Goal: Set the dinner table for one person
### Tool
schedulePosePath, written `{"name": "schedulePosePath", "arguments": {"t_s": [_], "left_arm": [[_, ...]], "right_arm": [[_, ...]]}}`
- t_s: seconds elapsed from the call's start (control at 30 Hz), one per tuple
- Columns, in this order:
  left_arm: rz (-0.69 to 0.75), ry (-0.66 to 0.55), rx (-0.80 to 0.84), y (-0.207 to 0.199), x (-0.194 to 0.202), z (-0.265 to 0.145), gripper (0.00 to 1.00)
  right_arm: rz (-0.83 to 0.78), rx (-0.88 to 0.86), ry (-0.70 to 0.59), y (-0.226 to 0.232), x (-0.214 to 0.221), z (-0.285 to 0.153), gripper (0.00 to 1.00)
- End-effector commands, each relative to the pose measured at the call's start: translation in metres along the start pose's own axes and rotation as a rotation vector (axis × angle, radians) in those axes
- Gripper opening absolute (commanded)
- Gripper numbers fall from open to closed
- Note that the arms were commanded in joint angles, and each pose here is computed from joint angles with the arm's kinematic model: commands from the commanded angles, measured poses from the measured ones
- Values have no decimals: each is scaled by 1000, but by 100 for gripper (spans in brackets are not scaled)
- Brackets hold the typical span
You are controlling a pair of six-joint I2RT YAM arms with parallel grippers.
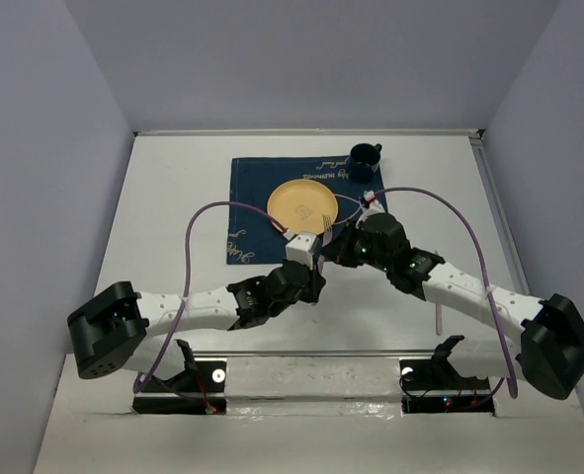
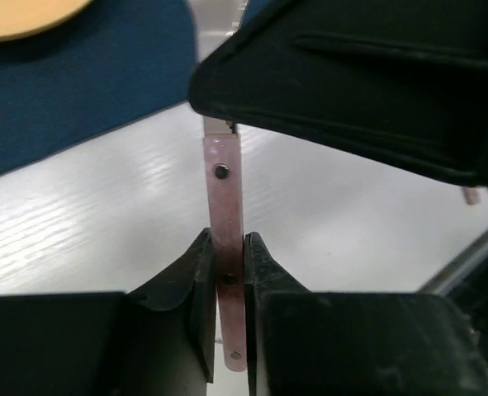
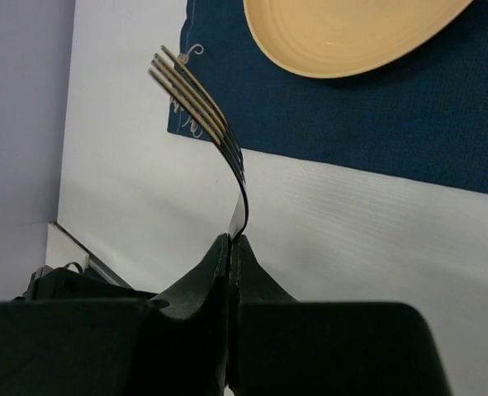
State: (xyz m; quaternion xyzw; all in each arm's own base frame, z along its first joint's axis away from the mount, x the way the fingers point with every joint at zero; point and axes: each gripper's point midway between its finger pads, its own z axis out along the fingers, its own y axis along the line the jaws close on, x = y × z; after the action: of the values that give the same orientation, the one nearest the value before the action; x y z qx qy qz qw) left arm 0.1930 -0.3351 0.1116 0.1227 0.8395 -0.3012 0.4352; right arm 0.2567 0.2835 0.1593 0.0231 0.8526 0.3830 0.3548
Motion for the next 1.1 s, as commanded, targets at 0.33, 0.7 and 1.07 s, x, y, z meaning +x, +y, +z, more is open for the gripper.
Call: {"name": "schedulePosePath", "arguments": {"t_s": [0.33, 0.7, 1.07], "left_arm": [[-41, -148, -214, 76, -76, -27, 0], [-7, -45, -508, 157, -115, 1, 0], [-5, 75, -639, 226, -110, 39, 0]], "right_arm": [[-95, 16, -167, 8, -37, -36, 56], [-138, 89, -181, -26, -20, -57, 56], [-167, 30, -200, -22, -16, -79, 55]]}}
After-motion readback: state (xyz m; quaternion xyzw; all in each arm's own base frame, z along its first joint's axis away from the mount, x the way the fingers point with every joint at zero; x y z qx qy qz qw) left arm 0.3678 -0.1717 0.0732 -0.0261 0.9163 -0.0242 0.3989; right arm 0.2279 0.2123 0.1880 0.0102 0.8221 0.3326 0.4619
